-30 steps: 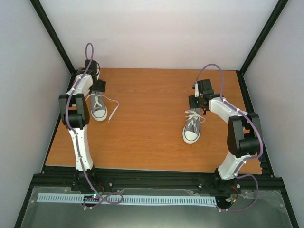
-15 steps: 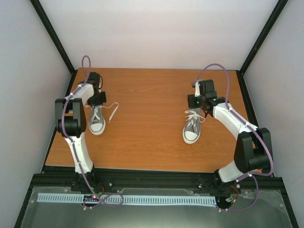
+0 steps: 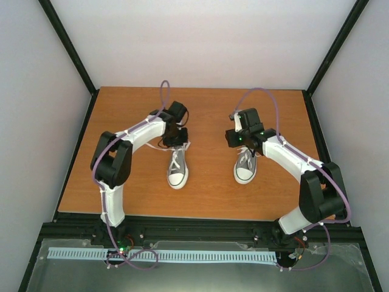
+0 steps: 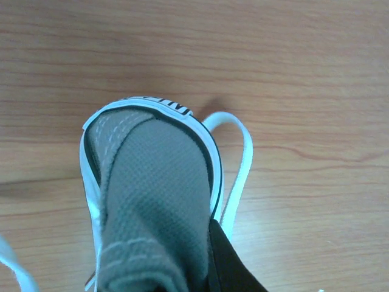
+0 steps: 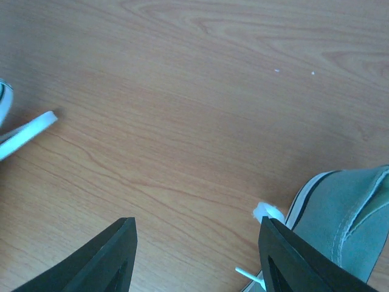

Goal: Tie the shoes
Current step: Place the shoe at the center of the board.

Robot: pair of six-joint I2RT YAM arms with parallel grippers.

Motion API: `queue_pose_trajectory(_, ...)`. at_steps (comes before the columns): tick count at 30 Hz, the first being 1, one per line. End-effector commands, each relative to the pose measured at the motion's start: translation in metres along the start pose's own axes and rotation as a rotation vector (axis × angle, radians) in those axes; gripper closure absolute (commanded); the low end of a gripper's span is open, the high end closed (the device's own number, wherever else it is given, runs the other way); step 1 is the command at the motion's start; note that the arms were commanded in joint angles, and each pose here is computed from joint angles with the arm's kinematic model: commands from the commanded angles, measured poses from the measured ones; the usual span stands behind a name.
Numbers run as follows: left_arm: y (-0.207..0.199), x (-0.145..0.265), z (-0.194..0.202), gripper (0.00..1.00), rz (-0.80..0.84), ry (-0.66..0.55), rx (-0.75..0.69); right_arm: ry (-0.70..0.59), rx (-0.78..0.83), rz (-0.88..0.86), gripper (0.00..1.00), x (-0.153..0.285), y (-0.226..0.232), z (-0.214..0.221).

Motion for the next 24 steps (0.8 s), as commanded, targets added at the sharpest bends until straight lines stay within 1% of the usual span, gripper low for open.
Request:
queue_pose_trajectory(1, -0.028, -0.008, 0.027, 0.99, -0.003, 0.071, -0.018, -0.011, -0.016, -0.003, 0.43, 0.007, 0.003, 0.002)
queue_pose_trajectory(5, -0.022, -0.033, 0.035, 0.99, -0.059, 0.103, -0.018, -0.005, -0.017, -0.016, 0.44, 0.005, 0.005, 0.004)
queue_pose_trajectory(7, -0.02, -0.037, 0.036, 0.99, -0.072, 0.113, -0.023, 0.004, -0.018, -0.017, 0.44, 0.003, 0.006, 0.006)
queue_pose_trajectory(8, -0.021, -0.035, 0.036, 0.96, -0.068, 0.108, -0.028, 0.007, -0.016, -0.019, 0.44, 0.002, 0.008, 0.007)
queue_pose_trajectory(9, -0.022, -0.031, 0.035, 0.9, -0.055, 0.101, -0.037, 0.009, -0.014, -0.02, 0.44, 0.001, 0.009, 0.007)
queue_pose_trajectory(10, -0.026, -0.023, 0.033, 0.7, -0.035, 0.084, -0.052, 0.011, -0.013, -0.02, 0.44, 0.0, 0.01, 0.006)
queue_pose_trajectory(12, -0.034, -0.005, 0.025, 0.37, 0.0, 0.039, -0.094, 0.016, -0.009, -0.026, 0.44, -0.003, 0.013, 0.005)
queue_pose_trajectory(13, -0.039, 0.006, 0.021, 0.24, 0.018, 0.015, -0.132, 0.016, -0.007, -0.03, 0.44, -0.006, 0.015, 0.003)
queue_pose_trajectory(14, -0.044, 0.017, 0.017, 0.18, 0.039, -0.012, -0.171, 0.022, -0.006, -0.035, 0.44, -0.01, 0.017, 0.002)
queue_pose_trajectory(15, -0.05, 0.029, 0.013, 0.15, 0.066, -0.033, -0.234, 0.031, -0.002, -0.045, 0.44, -0.015, 0.021, 0.0)
queue_pose_trajectory(17, -0.053, 0.052, 0.004, 0.11, 0.101, -0.07, -0.315, 0.042, 0.002, -0.071, 0.44, -0.026, 0.029, -0.005)
queue_pose_trajectory(19, -0.054, 0.074, -0.002, 0.1, 0.179, -0.064, -0.397, 0.053, 0.007, -0.1, 0.44, -0.038, 0.037, -0.01)
queue_pose_trajectory(22, -0.036, 0.101, -0.014, 0.14, 0.258, -0.05, -0.534, 0.062, 0.0, -0.159, 0.45, -0.055, 0.05, -0.017)
queue_pose_trajectory(24, -0.007, 0.105, -0.023, 0.19, 0.227, -0.056, -0.583, 0.068, -0.003, -0.196, 0.45, -0.067, 0.06, -0.022)
Point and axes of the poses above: each gripper's point midway between its finger pads, its own x axis back along the fingers, its own y axis along the line the jaws close on, z = x × y, the point moved 5 cm from there along x, back along the fingers, and after that the axes turned 15 degrees about x, right-handed, at the moved point
